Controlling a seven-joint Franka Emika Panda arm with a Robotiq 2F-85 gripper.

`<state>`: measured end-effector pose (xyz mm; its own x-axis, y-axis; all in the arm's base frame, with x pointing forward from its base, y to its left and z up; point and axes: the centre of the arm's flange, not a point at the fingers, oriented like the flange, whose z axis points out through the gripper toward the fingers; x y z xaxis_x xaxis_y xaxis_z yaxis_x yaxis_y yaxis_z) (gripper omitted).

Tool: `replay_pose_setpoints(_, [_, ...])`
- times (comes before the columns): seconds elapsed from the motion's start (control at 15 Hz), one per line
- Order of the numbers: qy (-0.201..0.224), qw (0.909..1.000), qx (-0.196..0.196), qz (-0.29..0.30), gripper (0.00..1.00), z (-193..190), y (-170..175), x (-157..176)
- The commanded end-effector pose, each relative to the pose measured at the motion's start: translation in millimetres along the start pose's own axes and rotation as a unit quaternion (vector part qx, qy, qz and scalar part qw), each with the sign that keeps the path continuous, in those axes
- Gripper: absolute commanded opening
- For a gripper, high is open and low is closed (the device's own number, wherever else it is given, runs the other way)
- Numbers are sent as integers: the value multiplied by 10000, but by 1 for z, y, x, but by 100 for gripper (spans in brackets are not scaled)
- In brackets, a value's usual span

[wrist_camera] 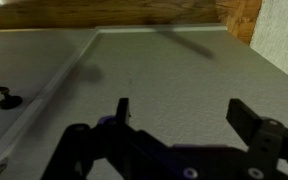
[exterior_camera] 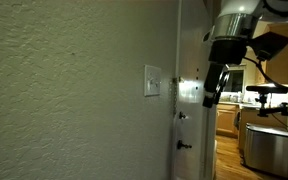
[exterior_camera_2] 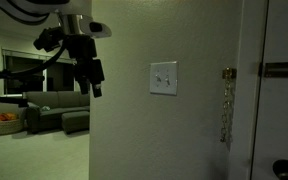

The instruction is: Flip the left switch on the wall

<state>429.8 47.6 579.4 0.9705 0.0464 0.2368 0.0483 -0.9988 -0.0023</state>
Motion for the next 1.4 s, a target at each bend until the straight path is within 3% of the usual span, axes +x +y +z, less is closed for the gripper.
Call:
replay_pose_setpoints(0.0, [0, 10000, 4, -4, 100, 0, -1, 4])
replay_pose_setpoints(0.47, [9, 10000, 31, 18, 100, 2, -3, 13])
replay_pose_setpoints(0.93, [452, 9989, -29, -88, 100, -10, -7, 73])
replay_pose_setpoints(1.33, [794, 9967, -140, -36, 100, -29, 10, 120])
